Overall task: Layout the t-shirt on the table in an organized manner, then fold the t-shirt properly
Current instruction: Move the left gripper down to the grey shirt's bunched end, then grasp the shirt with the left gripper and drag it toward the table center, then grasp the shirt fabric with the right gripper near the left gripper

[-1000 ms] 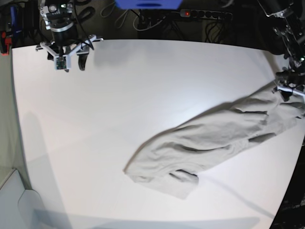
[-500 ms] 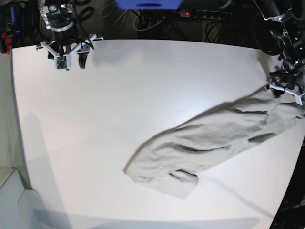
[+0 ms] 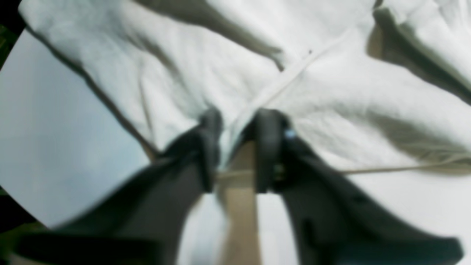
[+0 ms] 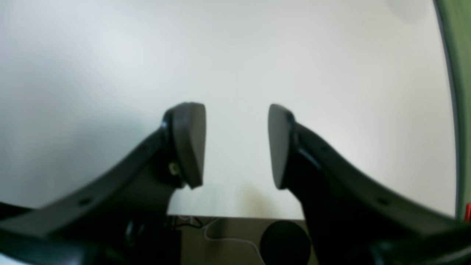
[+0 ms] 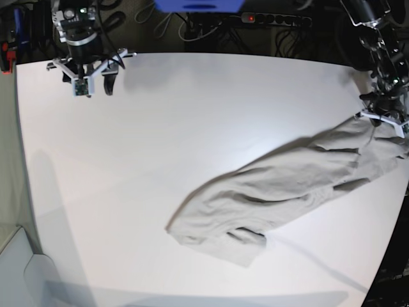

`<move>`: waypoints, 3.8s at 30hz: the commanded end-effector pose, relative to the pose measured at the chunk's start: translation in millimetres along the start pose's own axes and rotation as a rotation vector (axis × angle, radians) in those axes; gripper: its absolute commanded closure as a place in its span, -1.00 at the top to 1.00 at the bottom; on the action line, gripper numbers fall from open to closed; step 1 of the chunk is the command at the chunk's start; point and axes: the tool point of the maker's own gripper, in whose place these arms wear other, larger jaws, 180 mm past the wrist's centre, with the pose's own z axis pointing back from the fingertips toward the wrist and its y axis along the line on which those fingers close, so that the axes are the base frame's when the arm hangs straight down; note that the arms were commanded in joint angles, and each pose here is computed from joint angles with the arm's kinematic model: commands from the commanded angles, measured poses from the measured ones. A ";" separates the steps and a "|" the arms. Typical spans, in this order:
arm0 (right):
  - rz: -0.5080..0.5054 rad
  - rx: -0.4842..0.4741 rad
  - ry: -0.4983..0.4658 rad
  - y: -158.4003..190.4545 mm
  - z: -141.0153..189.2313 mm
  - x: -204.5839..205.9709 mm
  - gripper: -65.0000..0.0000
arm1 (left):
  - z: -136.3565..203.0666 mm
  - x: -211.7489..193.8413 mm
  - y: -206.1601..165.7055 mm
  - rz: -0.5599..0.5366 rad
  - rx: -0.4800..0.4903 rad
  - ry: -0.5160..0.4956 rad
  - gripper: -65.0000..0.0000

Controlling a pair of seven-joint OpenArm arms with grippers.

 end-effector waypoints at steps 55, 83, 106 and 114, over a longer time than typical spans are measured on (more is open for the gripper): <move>0.013 -0.261 -0.083 -102.3 -6.7 51.7 -0.66 | 270.2 10.0 -470.6 -0.605 -1.130 -0.395 -0.97; 0.011 -0.240 -0.216 -106.0 -25.5 119.0 -0.20 | 146.8 89.6 -326.5 -0.276 -0.622 -0.368 1.00; 0.525 0.447 -0.368 187.3 -80.0 239.5 -0.20 | 116.2 -43.3 -182.2 -0.380 -0.347 -0.007 1.00; 0.618 0.455 -0.260 230.2 -119.4 236.0 -0.20 | 114.9 -41.0 -182.5 -0.377 -0.345 -0.012 1.00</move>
